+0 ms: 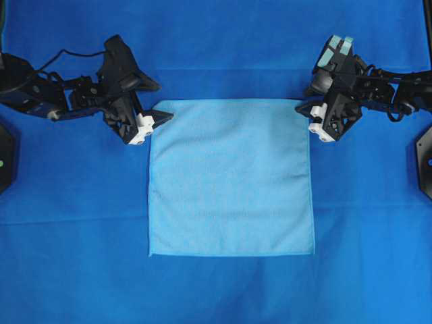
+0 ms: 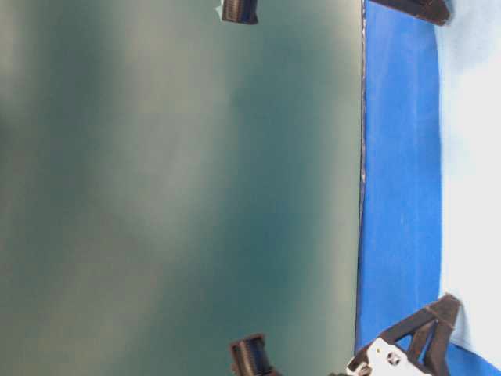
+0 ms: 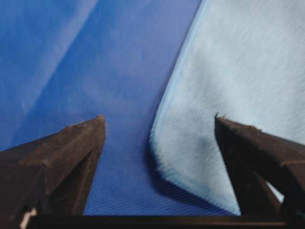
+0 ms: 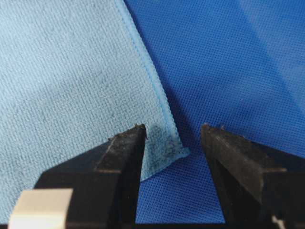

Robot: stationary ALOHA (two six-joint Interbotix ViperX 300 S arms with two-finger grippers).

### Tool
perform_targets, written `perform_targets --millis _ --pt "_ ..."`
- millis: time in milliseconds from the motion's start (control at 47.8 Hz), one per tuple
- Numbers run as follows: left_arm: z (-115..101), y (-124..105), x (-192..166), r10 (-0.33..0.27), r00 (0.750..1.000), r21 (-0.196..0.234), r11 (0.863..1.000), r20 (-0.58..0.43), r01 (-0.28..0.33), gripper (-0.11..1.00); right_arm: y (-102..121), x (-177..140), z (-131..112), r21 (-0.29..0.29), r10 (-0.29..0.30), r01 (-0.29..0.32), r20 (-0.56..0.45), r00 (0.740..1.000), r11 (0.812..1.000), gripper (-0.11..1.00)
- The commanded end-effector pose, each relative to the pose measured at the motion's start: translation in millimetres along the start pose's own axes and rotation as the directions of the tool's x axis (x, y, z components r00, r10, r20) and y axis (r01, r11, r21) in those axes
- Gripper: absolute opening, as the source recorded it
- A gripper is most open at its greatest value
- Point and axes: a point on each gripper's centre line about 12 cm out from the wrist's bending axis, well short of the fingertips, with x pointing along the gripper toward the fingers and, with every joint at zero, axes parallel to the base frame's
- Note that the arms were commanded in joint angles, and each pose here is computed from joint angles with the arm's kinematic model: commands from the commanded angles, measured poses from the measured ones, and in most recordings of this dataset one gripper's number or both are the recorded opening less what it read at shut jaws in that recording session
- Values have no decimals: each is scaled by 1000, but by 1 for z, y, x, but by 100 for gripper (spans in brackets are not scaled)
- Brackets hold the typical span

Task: Fold the light blue towel.
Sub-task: 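Grasp the far left and far right towel corners with both grippers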

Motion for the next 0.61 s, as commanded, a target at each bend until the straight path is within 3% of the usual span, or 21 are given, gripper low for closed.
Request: perform_targets --millis 0,84,251,356,586 --pt "8 1 2 2 1000 -5 1000 28 -2 84 0 -1 8 -3 2 -2 29 1000 1000 54" --pt "7 1 2 2 1000 -5 1000 20 -2 73 0 -1 8 -5 2 -2 29 1000 1000 44" --pt "4 -4 2 -10 1000 21 1000 0 10 24 0 -1 7 -11 3 -2 26 1000 1000 2" --pt "1 -8 1 -19 1000 38 999 -16 19 2 0 -1 7 -11 3 -2 26 1000 1000 2" --pt "6 -6 -2 -13 1000 43 999 -15 14 1 1 -3 10 -11 4 -3 38 999 1000 2"
